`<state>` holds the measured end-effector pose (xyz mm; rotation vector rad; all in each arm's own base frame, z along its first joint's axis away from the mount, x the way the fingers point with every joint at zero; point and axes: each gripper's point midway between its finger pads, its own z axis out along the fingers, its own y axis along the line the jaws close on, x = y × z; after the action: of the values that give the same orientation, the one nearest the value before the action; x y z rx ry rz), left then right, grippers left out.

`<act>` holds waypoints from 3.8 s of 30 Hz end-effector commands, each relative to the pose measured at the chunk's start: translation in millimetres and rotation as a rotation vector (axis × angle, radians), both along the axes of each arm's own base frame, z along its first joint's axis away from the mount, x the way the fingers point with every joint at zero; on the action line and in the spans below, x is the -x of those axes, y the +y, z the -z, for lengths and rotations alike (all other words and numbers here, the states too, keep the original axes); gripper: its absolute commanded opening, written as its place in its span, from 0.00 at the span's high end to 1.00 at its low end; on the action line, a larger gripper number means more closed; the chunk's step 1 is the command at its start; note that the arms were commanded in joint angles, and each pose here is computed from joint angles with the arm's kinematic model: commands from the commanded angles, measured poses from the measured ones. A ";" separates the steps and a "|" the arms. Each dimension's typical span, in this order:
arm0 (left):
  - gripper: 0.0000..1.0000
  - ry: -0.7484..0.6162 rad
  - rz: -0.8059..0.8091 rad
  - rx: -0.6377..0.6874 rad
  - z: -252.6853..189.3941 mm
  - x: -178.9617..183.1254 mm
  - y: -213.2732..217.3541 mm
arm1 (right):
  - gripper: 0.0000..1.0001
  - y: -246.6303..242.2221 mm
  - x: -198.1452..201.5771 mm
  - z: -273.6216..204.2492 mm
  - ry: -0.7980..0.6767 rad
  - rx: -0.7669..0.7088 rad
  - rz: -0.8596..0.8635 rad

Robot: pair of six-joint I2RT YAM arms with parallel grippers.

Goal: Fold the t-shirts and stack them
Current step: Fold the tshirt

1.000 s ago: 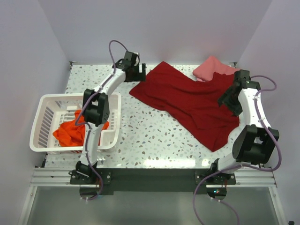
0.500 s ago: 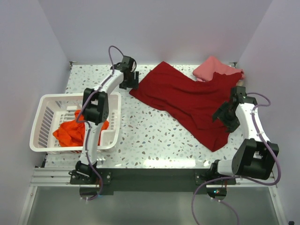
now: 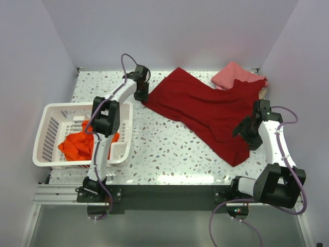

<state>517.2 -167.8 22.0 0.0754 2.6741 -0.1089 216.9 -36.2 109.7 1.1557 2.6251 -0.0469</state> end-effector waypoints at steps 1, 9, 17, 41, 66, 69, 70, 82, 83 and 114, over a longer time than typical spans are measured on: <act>0.71 0.071 0.062 0.041 11.0 23.7 -17.8 | 0.22 -0.9 10.1 -1.5 0.006 0.013 0.014; 1.00 0.030 0.044 0.039 -1.5 10.9 -10.7 | 0.22 1.8 16.8 3.3 0.024 0.002 0.003; 1.00 -0.126 -0.072 0.065 -44.8 -42.3 24.3 | 0.25 10.6 30.7 14.0 0.068 -0.029 -0.028; 1.00 -0.146 -0.084 0.100 -46.1 -53.7 44.1 | 0.54 82.3 60.3 51.2 0.105 -0.125 -0.152; 1.00 -0.133 -0.084 0.097 -39.9 -51.1 46.9 | 0.64 95.9 44.2 85.6 0.089 -0.143 -0.211; 1.00 -0.130 -0.079 0.100 -37.8 -51.5 46.8 | 0.74 98.0 45.5 92.6 0.110 -0.155 -0.225; 1.00 -0.134 -0.079 0.100 -38.1 -52.4 47.6 | 0.77 98.4 46.9 94.7 0.115 -0.157 -0.232; 1.00 -0.150 -0.080 0.093 -34.3 -61.4 63.8 | 0.98 92.1 73.0 79.6 0.223 -0.137 -0.282; 1.00 -0.152 -0.078 0.091 -33.8 -62.2 64.8 | 1.00 89.9 75.1 76.7 0.232 -0.127 -0.286; 0.37 -0.192 -0.012 0.080 -53.6 -61.3 67.4 | 0.64 86.3 98.0 45.3 0.303 -0.111 -0.357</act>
<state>560.8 -111.9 42.5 0.0621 2.5804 -0.2027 114.1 52.7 45.4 0.7853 3.1082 0.0142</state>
